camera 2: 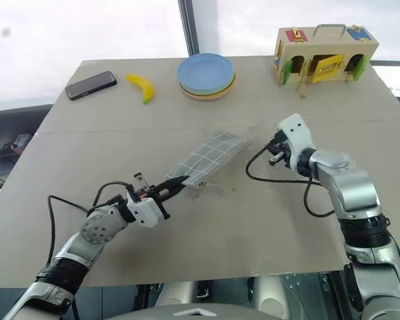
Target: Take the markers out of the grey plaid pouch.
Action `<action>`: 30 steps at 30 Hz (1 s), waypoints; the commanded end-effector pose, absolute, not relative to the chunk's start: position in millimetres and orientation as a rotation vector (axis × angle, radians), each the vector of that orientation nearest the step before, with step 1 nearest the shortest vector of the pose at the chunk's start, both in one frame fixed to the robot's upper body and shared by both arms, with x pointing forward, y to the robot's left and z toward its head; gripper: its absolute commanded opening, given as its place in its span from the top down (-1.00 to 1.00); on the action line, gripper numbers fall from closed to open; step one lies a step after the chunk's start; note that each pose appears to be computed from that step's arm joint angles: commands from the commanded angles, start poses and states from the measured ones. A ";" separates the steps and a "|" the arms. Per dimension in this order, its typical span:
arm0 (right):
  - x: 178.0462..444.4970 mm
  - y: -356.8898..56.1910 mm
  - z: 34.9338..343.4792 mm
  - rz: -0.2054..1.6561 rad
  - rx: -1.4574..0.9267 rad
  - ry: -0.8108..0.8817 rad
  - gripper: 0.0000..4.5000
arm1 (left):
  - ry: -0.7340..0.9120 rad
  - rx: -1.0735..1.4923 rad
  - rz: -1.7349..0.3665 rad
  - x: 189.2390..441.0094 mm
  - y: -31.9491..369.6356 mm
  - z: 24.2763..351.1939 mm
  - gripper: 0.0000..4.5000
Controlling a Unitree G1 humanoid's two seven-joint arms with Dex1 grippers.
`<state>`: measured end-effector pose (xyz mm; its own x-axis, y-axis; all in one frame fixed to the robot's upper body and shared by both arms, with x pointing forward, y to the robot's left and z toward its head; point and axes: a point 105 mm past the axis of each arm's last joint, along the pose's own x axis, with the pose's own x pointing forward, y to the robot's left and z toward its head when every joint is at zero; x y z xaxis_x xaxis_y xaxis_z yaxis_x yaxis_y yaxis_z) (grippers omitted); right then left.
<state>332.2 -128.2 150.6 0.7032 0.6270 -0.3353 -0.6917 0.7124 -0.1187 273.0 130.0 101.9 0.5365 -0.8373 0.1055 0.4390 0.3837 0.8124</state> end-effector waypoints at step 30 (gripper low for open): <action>301.2 -67.0 143.7 0.995 -0.054 0.370 0.95 | -0.589 0.828 -0.886 270.3 139.0 90.6 1.00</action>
<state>293.5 -59.4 128.8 0.4426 0.8168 -0.3700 -0.8349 0.5259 0.1624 275.7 134.6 98.5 0.5075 -0.8520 0.1286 0.4201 0.3750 0.8264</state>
